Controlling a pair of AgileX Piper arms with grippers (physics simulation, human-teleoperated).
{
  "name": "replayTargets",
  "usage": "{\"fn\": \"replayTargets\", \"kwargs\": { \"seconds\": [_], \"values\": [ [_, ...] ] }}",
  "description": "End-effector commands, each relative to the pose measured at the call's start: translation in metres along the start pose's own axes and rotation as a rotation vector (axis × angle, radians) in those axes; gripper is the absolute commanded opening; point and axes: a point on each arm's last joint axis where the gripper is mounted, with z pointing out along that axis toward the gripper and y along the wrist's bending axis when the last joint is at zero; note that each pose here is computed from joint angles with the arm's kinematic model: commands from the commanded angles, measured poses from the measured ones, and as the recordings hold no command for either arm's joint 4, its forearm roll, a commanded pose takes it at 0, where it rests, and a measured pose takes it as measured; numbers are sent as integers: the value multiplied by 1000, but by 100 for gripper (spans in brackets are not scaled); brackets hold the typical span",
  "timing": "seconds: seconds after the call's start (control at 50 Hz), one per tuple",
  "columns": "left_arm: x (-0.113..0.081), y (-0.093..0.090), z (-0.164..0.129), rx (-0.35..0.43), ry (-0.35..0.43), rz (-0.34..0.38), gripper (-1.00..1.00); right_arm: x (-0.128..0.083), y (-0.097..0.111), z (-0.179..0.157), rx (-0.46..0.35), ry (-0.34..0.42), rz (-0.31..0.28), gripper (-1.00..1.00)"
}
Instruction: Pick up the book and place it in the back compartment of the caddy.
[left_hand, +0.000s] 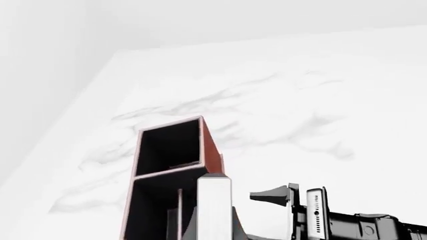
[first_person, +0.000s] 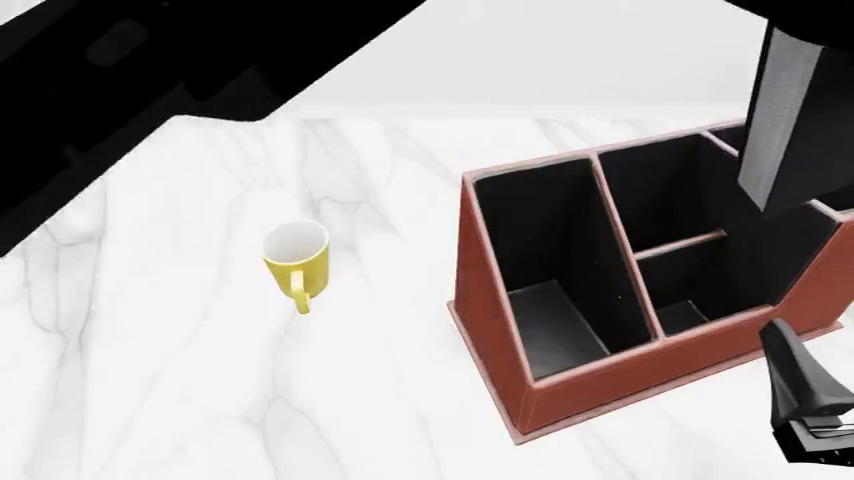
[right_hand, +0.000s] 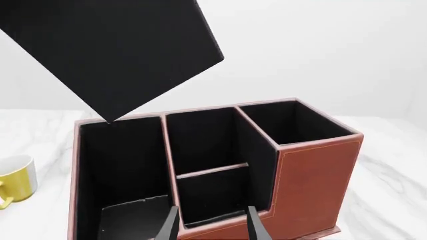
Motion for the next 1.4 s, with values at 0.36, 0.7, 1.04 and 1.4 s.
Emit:
{"fn": "replayTargets", "kwargs": {
  "seconds": [0.36,0.7,1.04,1.4],
  "values": [
    [39,4,57,-20,36,20,-100,0,0,0,3,-1,0,100],
    [88,23,114,-60,96,-8,-100,0,0,0,3,1,2,100],
    [125,42,143,-100,126,-28,-100,0,0,0,5,5,-1,100],
    [146,39,155,-97,149,-45,-100,1,-1,0,11,7,-3,100]
  ]
}}
